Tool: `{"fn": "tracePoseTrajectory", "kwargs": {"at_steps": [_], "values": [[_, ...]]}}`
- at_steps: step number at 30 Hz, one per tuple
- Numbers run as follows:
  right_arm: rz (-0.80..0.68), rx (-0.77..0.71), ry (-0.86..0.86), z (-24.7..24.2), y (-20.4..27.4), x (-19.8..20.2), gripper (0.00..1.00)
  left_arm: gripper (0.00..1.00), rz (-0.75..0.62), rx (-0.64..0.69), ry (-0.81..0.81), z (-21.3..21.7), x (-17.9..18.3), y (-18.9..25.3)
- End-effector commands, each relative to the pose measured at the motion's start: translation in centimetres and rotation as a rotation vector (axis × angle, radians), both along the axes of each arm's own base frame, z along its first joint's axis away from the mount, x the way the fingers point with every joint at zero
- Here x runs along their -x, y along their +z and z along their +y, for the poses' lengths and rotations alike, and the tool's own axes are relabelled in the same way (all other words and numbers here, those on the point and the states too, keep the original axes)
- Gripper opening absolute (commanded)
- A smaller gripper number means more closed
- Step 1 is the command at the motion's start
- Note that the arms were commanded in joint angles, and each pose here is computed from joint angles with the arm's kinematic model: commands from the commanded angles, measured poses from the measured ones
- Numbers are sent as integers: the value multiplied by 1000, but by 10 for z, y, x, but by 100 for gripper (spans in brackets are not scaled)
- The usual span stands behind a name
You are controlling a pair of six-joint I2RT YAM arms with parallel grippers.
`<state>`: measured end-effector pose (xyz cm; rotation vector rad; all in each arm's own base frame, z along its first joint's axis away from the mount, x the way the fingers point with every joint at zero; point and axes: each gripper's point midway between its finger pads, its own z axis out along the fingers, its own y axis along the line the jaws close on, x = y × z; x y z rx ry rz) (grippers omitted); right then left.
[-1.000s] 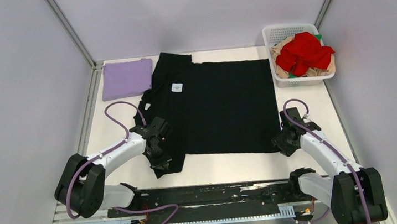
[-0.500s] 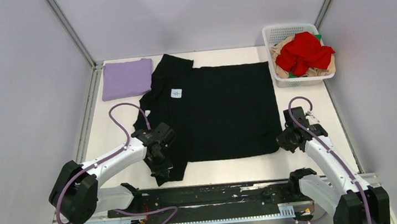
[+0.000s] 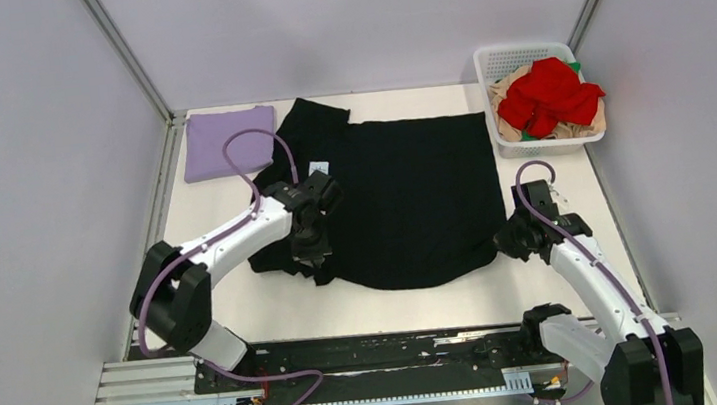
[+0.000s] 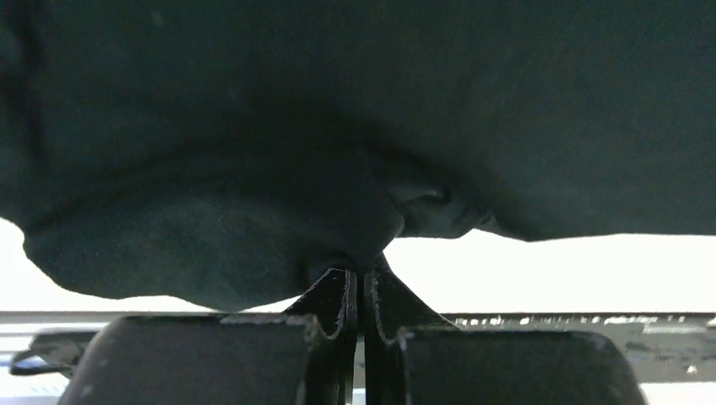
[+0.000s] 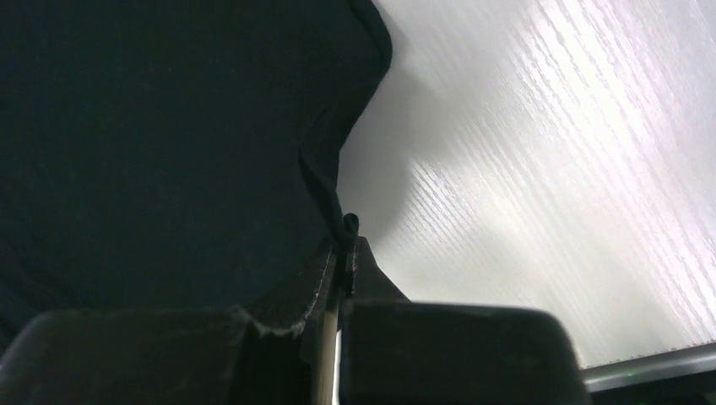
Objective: Fold and stack the t-shirts
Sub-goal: Grab the side of the flattened tshirt closest away from the robot with both arms, then fold the flattened tshirt in 1/3 of the way
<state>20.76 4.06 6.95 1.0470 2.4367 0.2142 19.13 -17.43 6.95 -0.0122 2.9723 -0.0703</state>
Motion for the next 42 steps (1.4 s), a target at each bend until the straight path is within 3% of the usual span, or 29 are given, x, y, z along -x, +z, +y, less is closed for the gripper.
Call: {"fn": "tracePoseTrajectory", "kwargs": {"at_steps": [1, 13, 21, 29, 32, 35, 36, 37, 39, 41, 42], "values": [[-141, 0, 55, 6, 29, -38, 0, 0, -98, -102, -31, 11, -48, 15], [-189, 140, 69, -11, 56, -97, 0, 0, -196, -127, -16, 23, -143, 39], [-228, 177, 79, -16, 60, -138, 0, 0, -206, -139, 0, 31, -175, 33], [-222, 202, 50, -30, 42, -172, 0, 8, -232, -117, 42, 32, -214, 18], [-215, 232, 34, -40, 33, -191, 0, 18, -256, -111, 47, 31, -240, 8], [-213, 272, 1, -53, 30, -214, 3, 52, -330, -112, 86, 38, -279, 15], [-217, 284, -6, -56, 32, -221, 6, 59, -321, -112, 110, 47, -289, 7], [-222, 292, -10, -58, 35, -227, 12, 77, -366, -69, 130, 44, -306, 24], [-245, 294, -10, -58, 44, -234, 30, 97, -410, -9, 175, 50, -327, 43], [-254, 285, -2, -56, 48, -232, 60, 99, -472, 31, 200, 55, -337, 70], [-254, 280, 3, -54, 49, -228, 70, 100, -530, 50, 207, 56, -340, 91]]}}
